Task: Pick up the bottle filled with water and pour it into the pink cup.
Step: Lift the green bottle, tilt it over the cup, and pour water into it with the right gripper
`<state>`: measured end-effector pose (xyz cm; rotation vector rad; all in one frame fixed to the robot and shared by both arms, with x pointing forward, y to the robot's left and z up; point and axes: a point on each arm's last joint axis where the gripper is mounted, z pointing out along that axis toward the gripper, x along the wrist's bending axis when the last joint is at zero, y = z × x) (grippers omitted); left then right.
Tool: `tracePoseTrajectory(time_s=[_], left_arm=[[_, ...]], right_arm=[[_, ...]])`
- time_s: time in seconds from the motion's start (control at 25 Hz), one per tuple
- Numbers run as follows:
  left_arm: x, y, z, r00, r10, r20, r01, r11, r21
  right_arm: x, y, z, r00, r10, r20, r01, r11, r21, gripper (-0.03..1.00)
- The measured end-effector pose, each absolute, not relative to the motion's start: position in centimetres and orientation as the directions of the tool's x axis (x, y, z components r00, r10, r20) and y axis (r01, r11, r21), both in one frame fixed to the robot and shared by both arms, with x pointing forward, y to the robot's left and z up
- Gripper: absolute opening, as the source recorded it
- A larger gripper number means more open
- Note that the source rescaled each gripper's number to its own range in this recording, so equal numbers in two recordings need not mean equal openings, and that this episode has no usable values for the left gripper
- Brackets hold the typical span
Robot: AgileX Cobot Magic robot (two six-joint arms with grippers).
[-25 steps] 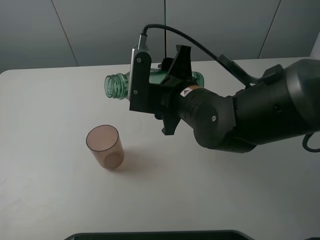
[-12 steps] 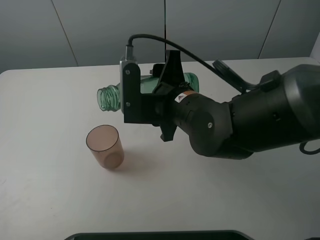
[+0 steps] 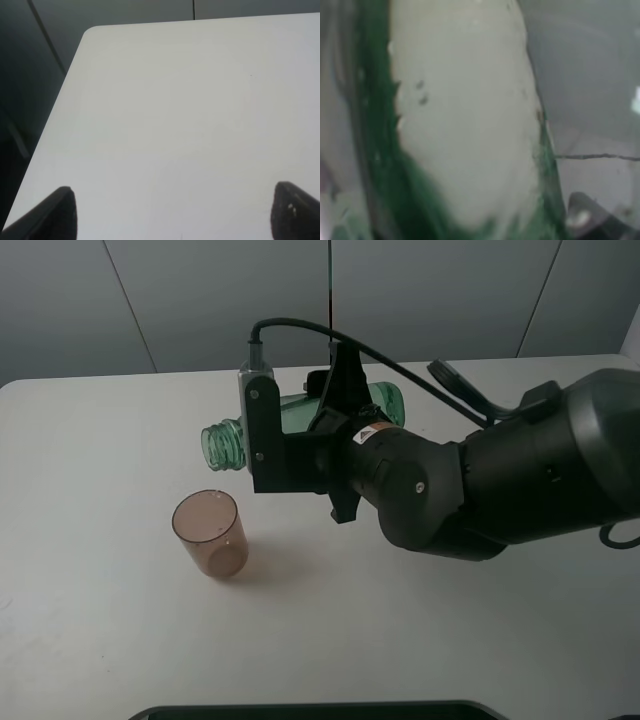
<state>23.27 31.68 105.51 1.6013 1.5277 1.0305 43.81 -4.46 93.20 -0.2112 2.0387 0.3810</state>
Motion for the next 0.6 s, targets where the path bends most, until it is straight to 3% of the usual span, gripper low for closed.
tracePoseTrajectory(time_s=[0.6], left_arm=[[23.27,31.68,105.51,-0.005,0.996,0.085,0.452,-0.074,0.889]], right_arm=[[43.86,-4.63,93.12,-0.474,-0.023,-0.88,-0.303,0.943,0.138,0.02]])
